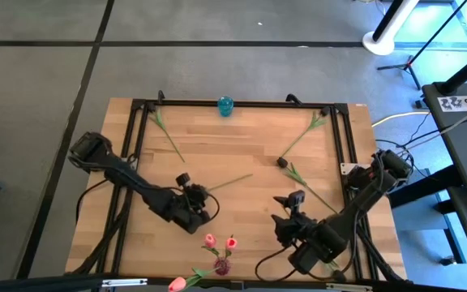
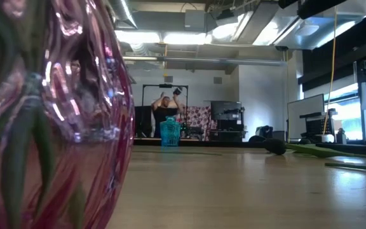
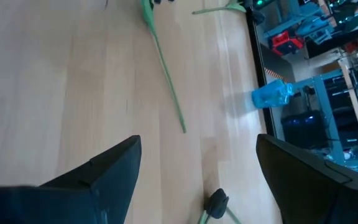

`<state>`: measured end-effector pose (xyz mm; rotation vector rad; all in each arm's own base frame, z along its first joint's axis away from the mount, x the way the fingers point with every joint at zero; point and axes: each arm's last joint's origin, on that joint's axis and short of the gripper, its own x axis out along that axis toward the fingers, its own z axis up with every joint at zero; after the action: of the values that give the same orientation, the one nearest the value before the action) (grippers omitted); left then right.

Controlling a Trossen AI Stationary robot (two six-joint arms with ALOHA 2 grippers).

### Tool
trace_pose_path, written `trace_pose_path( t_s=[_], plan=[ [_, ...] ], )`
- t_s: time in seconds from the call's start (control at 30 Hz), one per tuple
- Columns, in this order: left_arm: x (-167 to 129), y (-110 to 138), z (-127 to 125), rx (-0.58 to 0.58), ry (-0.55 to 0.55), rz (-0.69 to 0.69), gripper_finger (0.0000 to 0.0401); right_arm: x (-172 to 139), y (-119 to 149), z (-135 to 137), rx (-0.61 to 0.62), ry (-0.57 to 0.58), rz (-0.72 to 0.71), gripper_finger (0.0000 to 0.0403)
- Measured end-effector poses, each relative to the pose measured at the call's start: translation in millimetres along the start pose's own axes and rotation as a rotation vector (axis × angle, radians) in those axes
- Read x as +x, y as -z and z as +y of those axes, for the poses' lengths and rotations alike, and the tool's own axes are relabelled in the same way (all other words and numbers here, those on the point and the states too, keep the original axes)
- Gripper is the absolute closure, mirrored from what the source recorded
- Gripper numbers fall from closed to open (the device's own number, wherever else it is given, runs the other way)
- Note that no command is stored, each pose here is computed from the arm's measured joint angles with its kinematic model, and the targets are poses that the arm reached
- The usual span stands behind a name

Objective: Sort flowers into vase by color
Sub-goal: Put the pink flower into the violet vase

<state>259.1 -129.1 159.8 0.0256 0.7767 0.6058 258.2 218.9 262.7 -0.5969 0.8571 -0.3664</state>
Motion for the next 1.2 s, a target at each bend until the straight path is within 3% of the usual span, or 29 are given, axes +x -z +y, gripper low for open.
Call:
trace_pose_path(
  t_s=[0.23, 0.4, 0.57, 0.77, 1.0, 1.2],
  plan=[
    [-49.0, -0.4, 23.4, -0.022, -0.018, -0.084, 0.0300, 23.3, -7.5, -3.6, -0.024, -0.027, 0.004, 0.0086],
    [-87.5, -4.2, 37.2, -0.079, 0.103, -0.152, 0.0315, 74.3, -8.9, -4.9, -0.017, -0.213, 0.020, 0.0086],
    [-112.5, -2.1, 44.1, -0.100, 0.188, -0.212, 0.0327, 130.6, -4.4, -17.5, 0.088, -0.378, -0.056, 0.0086],
    [-124.0, 3.1, 43.7, -0.101, 0.197, -0.282, 0.0339, 192.9, 11.5, -45.5, 0.263, -0.489, -0.247, 0.0086],
    [-123.9, 3.9, 45.0, -0.122, 0.190, -0.282, 0.0349, 251.4, 40.3, -53.2, 0.343, -0.524, -0.222, 0.0089],
    [-122.7, 3.1, 45.7, -0.140, 0.182, -0.283, 0.0351, 280.7, 51.3, -53.7, 0.357, -0.527, -0.245, 0.0145]
  ],
)
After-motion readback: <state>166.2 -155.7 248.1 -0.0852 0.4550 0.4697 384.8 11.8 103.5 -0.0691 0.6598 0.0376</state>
